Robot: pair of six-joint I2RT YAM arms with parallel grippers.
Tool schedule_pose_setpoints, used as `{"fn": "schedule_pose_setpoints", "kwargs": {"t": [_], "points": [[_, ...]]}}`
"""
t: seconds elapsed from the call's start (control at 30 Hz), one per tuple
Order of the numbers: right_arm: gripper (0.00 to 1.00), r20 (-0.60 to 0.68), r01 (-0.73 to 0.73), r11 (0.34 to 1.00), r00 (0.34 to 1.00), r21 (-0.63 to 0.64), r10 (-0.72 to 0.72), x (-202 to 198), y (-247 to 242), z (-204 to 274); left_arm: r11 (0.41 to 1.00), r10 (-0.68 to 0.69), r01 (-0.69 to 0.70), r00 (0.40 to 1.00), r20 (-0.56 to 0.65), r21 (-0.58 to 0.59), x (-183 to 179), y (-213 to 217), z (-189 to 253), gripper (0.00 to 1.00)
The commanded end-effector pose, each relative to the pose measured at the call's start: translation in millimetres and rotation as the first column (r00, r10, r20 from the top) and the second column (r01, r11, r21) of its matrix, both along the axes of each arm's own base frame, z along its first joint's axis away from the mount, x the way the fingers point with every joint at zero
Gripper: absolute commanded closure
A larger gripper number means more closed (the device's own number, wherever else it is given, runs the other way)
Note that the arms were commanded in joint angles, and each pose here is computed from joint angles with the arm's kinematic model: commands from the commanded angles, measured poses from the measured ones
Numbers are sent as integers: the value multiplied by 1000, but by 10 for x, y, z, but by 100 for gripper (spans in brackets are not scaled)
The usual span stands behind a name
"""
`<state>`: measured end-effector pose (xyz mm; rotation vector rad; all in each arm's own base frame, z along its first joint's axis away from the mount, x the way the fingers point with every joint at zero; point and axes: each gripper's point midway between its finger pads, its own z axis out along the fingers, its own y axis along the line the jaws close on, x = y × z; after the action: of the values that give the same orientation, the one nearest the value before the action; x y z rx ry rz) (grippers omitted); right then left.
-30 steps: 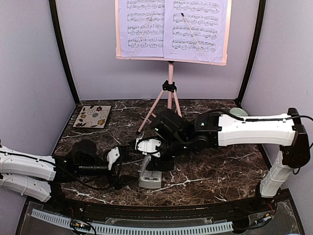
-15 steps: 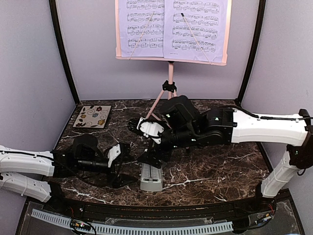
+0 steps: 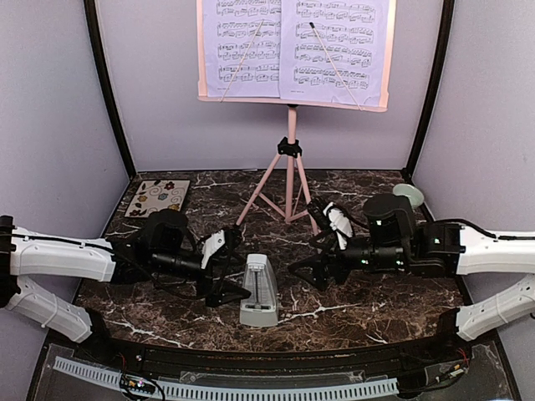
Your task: Set up the instrument practice props
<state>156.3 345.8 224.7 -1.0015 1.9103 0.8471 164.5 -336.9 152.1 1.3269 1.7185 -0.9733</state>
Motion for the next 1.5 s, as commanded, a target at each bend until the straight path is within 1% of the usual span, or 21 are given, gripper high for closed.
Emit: {"fn": "schedule_pose_setpoints", "kwargs": {"t": [0.0,0.1,0.23,0.4,0.47,0.6,0.73,0.83,0.93,1.07,1.1,1.2,1.3,1.37,1.47], "points": [[2,-74,86,985,994,151,-76,24,-156,96,993,-108,109,994,9,-54,-56,-173,187,1],[2,-75,96,983,994,158,-85,-7,-269,29,987,-148,148,989,6,-66,-74,-238,190,1],[2,-86,112,979,991,170,-98,-17,-357,-43,986,-153,153,988,-2,-67,-30,-279,104,3],[7,-130,92,982,989,163,-71,-79,-348,-207,983,-170,167,985,-30,-80,-5,-347,36,11],[9,-145,90,986,987,142,-69,-81,-326,-293,983,-165,161,986,-37,-92,24,-362,26,16],[12,-150,87,987,986,132,-67,-61,-277,-358,980,-173,166,983,-55,-114,61,-390,36,31],[13,-136,75,990,989,122,-58,-52,-248,-387,964,-232,222,971,-54,-146,-12,-425,124,43],[14,-122,59,990,992,128,-43,-60,-230,-357,958,-239,232,971,-24,-167,-16,-418,260,52],[15,-108,46,990,994,131,-32,-64,-219,-321,961,-218,216,976,7,-174,5,-368,397,61],[20,-84,16,992,996,123,-5,-76,-181,-294,961,-202,208,978,53,-182,-25,-274,586,75],[22,-77,8,994,997,113,0,-72,-167,-301,961,-197,207,978,71,-185,-33,-251,644,77],[28,-53,-4,996,999,90,9,-65,-134,-309,957,-185,208,974,128,-200,-70,-178,844,82],[37,15,-23,996,1000,86,22,-80,-93,-253,962,-149,190,967,206,-196,-48,-109,1060,86],[41,55,-36,996,998,85,31,-78,-45,-189,967,-138,184,959,246,-174,-43,-62,1156,86],[47,73,-61,994,996,86,55,-70,60,-127,980,-100,149,944,315,-134,4,29,1294,88]]}}
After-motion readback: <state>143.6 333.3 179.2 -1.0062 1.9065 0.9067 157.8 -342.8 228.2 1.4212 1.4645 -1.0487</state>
